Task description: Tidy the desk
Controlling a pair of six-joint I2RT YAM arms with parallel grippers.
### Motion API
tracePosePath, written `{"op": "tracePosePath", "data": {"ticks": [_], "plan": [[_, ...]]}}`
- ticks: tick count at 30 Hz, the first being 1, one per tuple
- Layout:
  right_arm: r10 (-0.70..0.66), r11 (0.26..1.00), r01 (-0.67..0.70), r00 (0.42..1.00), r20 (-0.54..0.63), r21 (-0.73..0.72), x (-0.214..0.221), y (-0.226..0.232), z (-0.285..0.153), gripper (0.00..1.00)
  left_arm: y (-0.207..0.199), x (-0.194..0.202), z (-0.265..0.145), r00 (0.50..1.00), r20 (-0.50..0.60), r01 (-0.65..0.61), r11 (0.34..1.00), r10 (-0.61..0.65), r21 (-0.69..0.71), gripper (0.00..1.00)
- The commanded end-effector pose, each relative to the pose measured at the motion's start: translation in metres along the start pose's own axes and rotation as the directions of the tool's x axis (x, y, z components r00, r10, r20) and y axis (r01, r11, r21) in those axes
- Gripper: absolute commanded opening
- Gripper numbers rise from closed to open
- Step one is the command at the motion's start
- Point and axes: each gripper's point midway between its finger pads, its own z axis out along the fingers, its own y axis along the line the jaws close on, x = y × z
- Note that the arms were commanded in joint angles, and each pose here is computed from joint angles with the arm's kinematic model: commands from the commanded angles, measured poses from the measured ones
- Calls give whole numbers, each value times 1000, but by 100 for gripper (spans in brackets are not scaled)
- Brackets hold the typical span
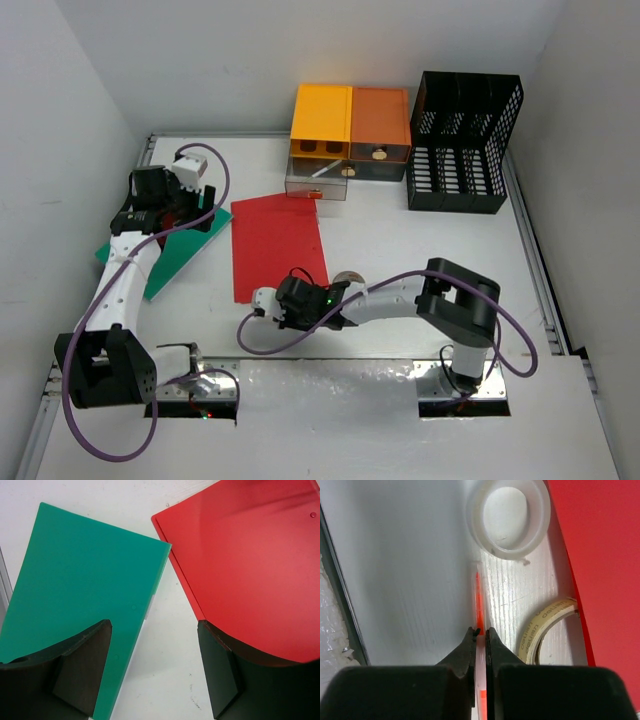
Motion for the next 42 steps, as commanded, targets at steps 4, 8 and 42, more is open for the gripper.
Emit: {"op": "tracePosePath", "data": {"ticks": [4, 8, 42], "plan": [[50, 997, -64, 956, -289, -41, 88, 26, -16, 0, 0, -16, -6, 997, 68, -30, 1000, 30, -1, 68], [85, 996, -89, 984, -158, -20, 50, 19, -37, 0, 0, -18, -6, 997, 73, -31, 1000, 31, -1, 68], [137, 577, -613, 724, 676, 540, -156, -405, -214, 0, -7, -17, -8, 996, 85, -40, 999, 37, 34, 68]]}}
